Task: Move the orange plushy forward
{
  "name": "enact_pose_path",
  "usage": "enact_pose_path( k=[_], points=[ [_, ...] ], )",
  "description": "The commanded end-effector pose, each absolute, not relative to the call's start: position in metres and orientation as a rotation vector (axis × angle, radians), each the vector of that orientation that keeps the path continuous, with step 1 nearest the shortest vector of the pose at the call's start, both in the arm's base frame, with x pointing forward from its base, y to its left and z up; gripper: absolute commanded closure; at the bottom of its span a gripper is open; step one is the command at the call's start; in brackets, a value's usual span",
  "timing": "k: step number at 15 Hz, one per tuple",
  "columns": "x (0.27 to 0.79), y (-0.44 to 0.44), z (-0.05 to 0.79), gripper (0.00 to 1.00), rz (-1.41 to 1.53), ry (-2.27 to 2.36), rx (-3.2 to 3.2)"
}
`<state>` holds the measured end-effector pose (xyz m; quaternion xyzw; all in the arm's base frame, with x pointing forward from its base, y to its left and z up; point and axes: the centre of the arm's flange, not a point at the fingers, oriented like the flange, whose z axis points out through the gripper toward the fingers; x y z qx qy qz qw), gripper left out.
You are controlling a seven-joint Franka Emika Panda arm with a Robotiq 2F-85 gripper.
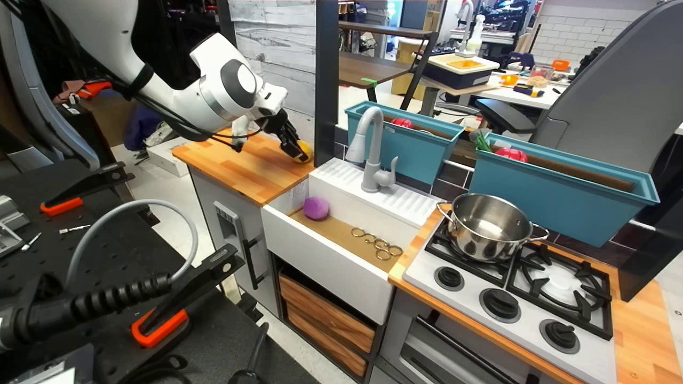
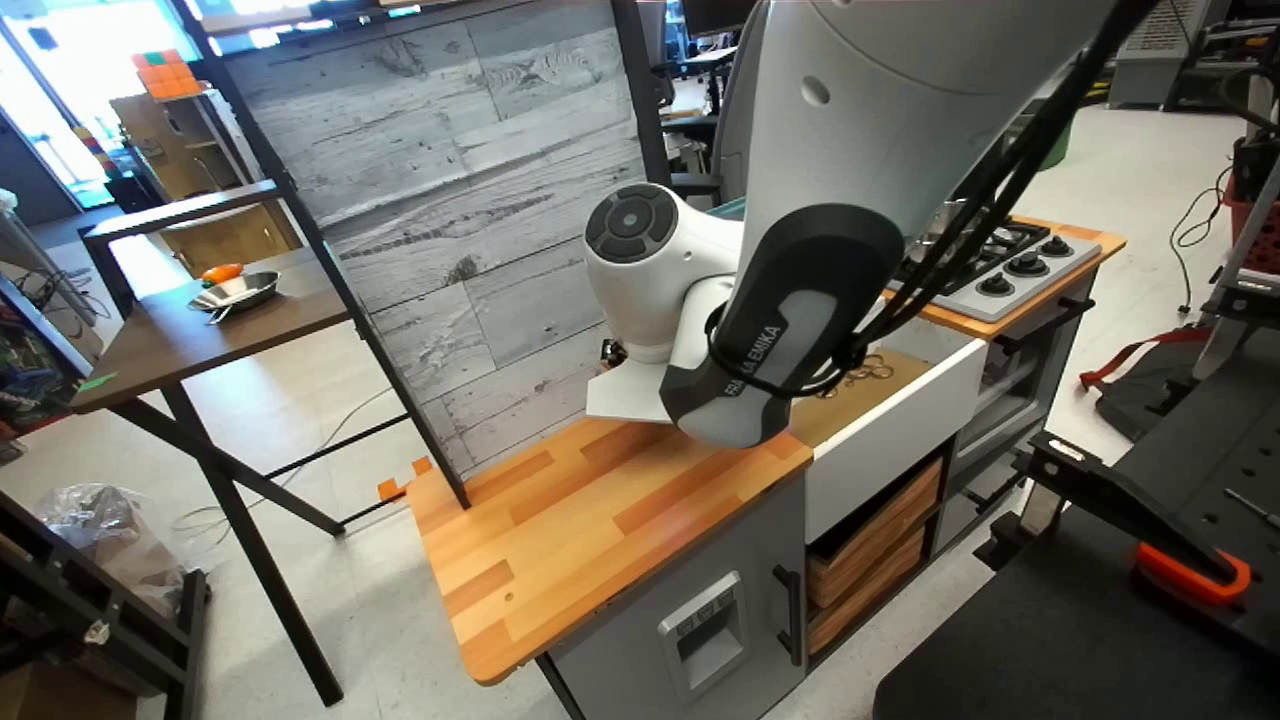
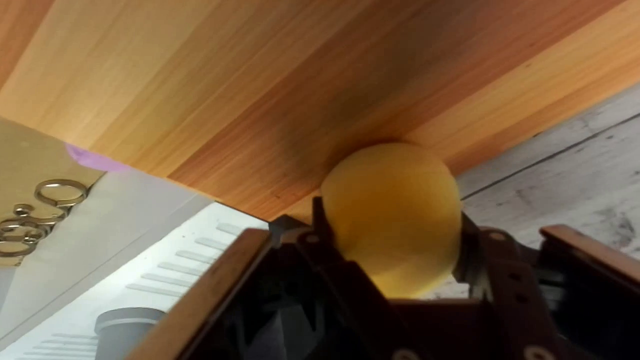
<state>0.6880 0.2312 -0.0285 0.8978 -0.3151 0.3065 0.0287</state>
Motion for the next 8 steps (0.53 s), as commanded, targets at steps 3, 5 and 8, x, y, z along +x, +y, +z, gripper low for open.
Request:
enact_pose_path(
  k=[3, 5, 8],
  points=[
    [0.696, 0.224, -0.018, 0.89, 0.947, -0.956, 2.769],
    [0.685, 0.218, -0.008, 0.93, 0.904, -0.962, 2.777],
    [0.656, 0.205, 0.012, 0.94, 0.836, -0.952, 2.802]
  ],
)
